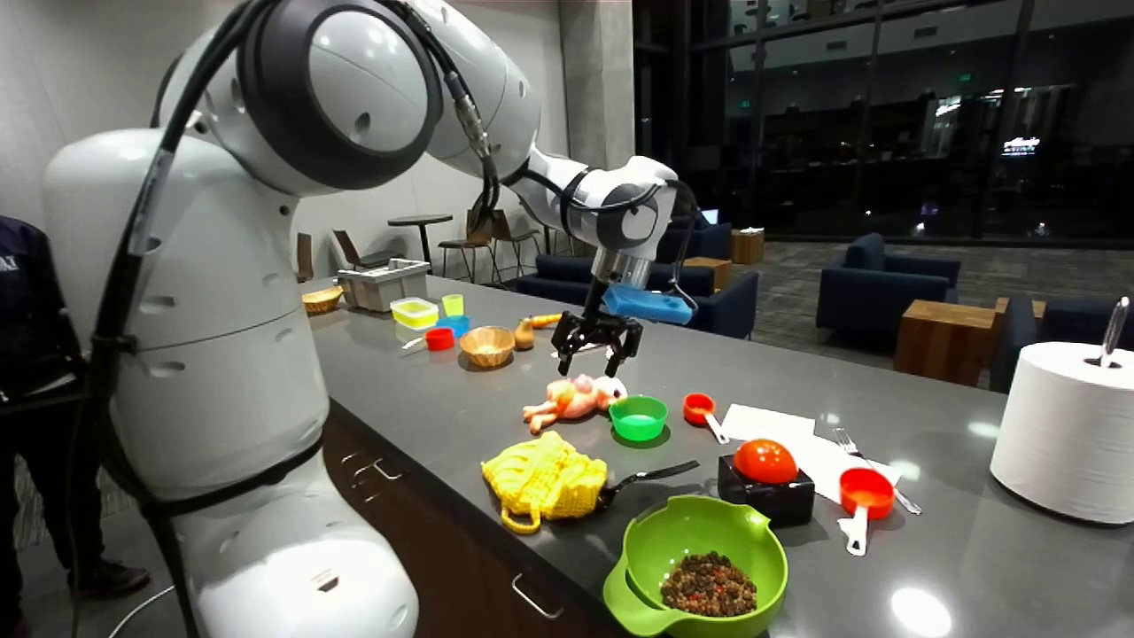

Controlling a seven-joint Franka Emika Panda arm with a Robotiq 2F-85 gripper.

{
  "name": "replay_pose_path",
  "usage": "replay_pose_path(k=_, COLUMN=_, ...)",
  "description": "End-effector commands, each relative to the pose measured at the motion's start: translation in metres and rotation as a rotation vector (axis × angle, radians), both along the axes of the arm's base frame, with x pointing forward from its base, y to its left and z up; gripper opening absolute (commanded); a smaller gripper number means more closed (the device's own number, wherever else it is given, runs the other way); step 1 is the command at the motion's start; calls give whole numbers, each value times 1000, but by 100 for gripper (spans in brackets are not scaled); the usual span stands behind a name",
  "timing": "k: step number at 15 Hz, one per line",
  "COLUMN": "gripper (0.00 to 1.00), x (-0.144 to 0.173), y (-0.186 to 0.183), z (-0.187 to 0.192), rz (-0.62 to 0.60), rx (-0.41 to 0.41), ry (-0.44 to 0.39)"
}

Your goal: Pick up the yellow cloth and put it flat to the left side of the table

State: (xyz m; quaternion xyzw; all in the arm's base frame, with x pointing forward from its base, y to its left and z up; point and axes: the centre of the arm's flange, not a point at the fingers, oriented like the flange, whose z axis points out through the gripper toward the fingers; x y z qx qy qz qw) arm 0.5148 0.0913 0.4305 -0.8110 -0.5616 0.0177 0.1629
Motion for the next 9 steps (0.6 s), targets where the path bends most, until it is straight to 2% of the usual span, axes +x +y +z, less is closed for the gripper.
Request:
replay_pose_path(k=1, gripper=100, x=-37, y=-11, z=-7, rz=-158, rx=21, ry=-118)
replay_pose_path(k=3, gripper=100, x=-41, y=-18, z=-10, rz=-237, rx=22, ry=-186)
replay_pose_path(k=4, gripper=100, x=-41, y=-24, z=-7, rz=-274, rx=-4, ry=-219)
replay_pose_path(k=5, gripper=100, x=-19, y=-17, z=-13, rz=-202, rx=14, ry=-154)
replay_pose_path(k=9, gripper=100, x=-28, y=-23, z=-9, rz=-251, rx=9, ry=-195)
